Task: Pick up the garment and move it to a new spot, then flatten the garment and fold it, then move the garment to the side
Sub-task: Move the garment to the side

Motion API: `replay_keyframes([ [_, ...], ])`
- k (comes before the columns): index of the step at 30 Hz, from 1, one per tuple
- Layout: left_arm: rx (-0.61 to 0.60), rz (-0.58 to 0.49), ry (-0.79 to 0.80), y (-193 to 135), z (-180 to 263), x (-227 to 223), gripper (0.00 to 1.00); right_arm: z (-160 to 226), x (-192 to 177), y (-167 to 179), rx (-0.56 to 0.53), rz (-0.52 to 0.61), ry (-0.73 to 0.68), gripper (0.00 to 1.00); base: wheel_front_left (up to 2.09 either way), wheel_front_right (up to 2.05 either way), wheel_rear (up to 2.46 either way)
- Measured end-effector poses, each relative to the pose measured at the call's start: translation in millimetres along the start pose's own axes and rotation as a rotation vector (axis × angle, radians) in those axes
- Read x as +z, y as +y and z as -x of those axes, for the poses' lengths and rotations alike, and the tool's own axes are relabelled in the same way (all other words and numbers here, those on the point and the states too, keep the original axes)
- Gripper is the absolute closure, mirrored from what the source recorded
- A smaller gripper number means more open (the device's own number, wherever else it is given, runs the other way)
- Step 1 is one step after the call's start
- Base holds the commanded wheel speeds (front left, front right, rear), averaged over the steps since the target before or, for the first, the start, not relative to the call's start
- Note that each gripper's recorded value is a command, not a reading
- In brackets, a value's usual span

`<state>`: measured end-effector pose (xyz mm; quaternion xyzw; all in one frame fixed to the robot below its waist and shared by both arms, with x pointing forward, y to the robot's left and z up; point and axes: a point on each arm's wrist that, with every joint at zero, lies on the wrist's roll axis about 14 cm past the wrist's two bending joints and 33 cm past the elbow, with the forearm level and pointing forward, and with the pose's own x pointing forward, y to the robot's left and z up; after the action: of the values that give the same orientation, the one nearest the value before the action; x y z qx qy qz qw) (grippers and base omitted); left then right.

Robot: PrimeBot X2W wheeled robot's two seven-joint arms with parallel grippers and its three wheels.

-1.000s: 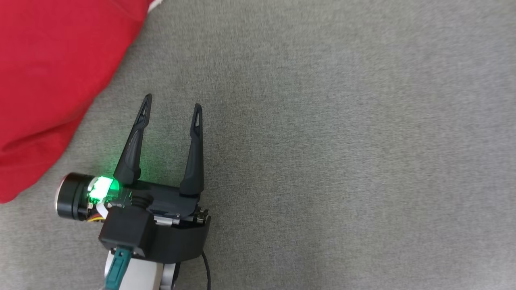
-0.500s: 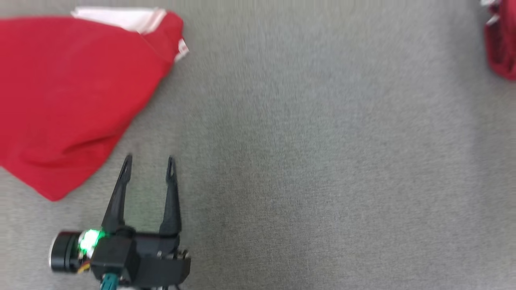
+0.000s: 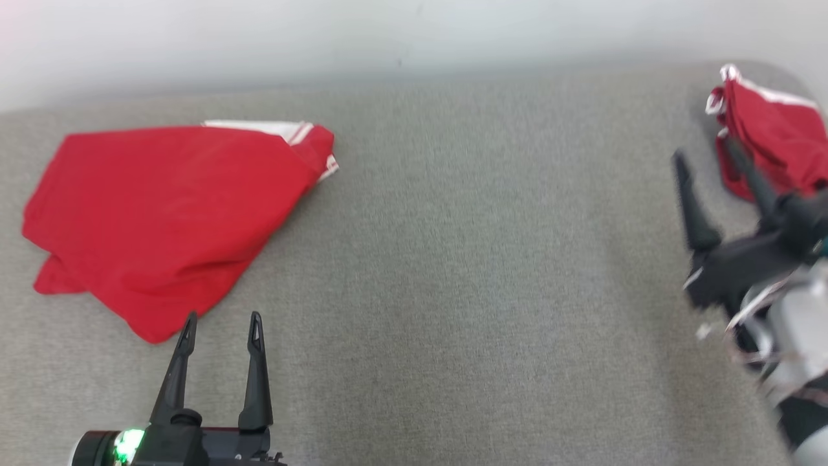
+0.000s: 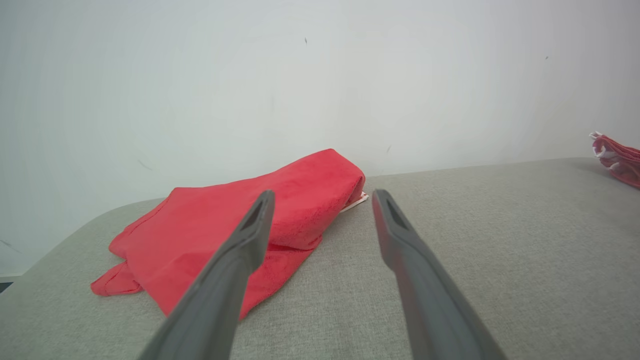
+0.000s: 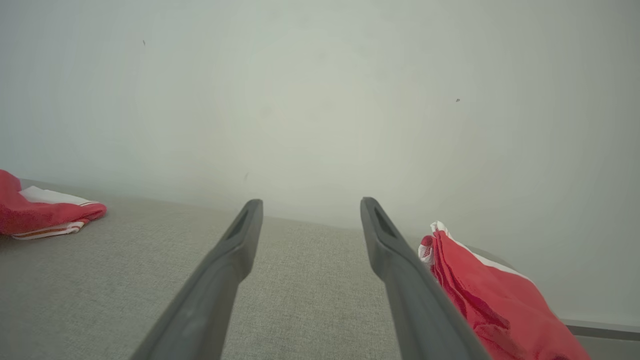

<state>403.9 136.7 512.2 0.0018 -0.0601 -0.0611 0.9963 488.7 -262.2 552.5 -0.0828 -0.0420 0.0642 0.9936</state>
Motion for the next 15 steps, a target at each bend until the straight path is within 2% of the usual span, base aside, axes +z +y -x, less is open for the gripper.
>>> replay_keyframes([
  [4,0.006,-0.007,-0.025,3.1,6.9,11.2,0.0,21.1,0.7,21.1,0.003,-0.059,-0.026,0.0,0.0,0.0,0.0],
  [15,0.044,-0.011,-0.028,15.1,23.1,16.7,0.0,77.6,-3.9,48.1,-0.055,-0.187,-0.06,0.0,0.0,0.0,0.0],
])
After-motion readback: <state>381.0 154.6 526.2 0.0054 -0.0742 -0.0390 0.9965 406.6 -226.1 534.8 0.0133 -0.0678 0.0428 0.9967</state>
